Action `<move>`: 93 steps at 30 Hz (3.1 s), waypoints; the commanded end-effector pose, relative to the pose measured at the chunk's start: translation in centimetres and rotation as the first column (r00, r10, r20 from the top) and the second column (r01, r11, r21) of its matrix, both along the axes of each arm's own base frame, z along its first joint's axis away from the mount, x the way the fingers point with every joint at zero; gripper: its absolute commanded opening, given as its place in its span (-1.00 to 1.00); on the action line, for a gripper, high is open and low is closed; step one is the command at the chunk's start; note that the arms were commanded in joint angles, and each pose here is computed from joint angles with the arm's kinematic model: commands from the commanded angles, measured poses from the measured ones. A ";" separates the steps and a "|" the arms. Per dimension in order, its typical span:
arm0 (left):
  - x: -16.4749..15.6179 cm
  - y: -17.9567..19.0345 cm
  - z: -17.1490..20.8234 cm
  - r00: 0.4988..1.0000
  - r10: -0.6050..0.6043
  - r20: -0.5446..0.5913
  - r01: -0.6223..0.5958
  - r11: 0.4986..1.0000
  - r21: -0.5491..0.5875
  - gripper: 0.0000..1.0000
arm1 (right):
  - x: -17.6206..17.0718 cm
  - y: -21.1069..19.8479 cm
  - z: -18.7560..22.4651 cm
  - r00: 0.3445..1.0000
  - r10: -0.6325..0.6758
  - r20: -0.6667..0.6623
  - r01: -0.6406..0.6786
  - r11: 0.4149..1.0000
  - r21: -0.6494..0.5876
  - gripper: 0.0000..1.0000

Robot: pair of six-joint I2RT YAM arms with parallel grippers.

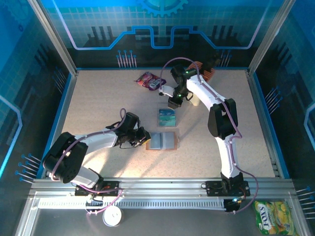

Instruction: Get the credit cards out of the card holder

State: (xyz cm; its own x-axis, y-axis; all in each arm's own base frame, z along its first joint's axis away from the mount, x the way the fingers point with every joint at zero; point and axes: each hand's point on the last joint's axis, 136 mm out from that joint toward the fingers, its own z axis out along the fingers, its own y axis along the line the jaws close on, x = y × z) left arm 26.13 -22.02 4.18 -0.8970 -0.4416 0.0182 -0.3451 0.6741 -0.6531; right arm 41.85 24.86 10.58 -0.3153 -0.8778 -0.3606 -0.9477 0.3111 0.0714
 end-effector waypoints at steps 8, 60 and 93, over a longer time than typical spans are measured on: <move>-0.2 -0.2 -0.3 1.000 0.003 -0.021 -0.003 1.000 -0.028 -0.68 | 2.2 1.4 1.9 0.970 -0.239 0.048 0.227 0.957 0.179 -1.00; -1.1 0.3 -1.0 1.000 0.000 -0.020 -0.001 1.000 -0.020 -0.68 | -10.3 3.9 2.7 0.760 -0.576 -0.301 0.650 0.666 0.366 -0.69; -2.4 1.6 -2.4 0.998 -0.040 -0.058 0.046 0.994 0.100 -0.83 | -16.9 7.6 -3.2 0.484 -0.589 -0.647 0.830 0.543 0.126 -0.60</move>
State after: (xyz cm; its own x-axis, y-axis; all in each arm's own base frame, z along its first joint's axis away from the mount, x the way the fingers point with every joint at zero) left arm 23.91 -20.64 2.00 -0.9039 -0.4258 0.0405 -0.3647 0.7177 -0.5932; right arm 25.74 31.66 8.02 -0.9727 -0.0646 -0.2228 -0.2038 0.6971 0.6874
